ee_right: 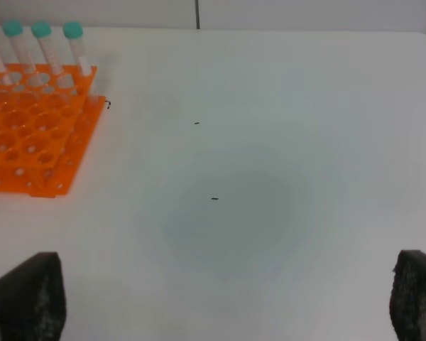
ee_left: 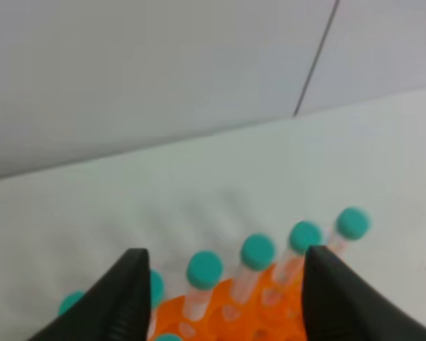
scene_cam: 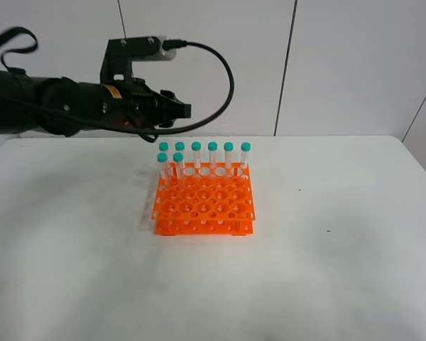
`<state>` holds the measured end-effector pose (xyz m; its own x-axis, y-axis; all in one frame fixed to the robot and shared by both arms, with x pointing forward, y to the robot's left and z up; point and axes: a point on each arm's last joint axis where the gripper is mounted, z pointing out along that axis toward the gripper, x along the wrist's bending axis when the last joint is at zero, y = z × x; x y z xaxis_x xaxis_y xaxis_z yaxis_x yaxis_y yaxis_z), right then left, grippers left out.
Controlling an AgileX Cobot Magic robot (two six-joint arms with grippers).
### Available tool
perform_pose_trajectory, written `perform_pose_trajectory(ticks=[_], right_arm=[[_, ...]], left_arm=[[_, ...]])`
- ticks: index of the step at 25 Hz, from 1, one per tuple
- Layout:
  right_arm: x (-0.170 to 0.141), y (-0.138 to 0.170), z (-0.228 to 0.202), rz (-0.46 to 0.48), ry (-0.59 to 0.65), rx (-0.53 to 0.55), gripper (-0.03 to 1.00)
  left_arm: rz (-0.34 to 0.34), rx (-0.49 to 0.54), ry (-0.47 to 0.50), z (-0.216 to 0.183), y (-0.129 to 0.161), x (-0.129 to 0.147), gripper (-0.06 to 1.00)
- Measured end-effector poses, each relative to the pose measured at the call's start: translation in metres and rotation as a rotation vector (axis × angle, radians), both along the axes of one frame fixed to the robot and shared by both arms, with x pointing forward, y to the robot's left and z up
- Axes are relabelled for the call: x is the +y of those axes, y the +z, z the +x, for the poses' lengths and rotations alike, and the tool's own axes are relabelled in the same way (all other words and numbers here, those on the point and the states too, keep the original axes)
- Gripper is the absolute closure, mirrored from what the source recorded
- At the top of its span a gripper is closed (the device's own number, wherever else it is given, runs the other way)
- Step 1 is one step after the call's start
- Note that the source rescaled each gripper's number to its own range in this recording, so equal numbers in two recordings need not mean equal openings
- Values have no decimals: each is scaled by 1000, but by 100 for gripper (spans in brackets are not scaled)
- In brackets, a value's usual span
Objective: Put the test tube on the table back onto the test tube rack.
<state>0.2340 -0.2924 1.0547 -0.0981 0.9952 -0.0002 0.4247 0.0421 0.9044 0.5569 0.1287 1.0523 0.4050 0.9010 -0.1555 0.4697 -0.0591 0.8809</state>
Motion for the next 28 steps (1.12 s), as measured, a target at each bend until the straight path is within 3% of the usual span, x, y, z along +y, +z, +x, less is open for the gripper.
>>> perform_pose_trajectory(ticks=[3,6,11,21,28], right_arm=[[0,0,0,0,0,0,-3],[0,0,0,0,0,0,-3],[0,0,0,0,0,0,-3],[0,0,0,0,0,0,-3],[0,0,0,0,0,0,-3]], left_arm=[[26,68,-23,-18,16,7,5],[99,230,-57,-37,15,14,-3],[231,520,-109,-58,3,20,-6],[389,799,-102,-41,-27,28,-6],[383,888,53,-25,-23,82,-6]])
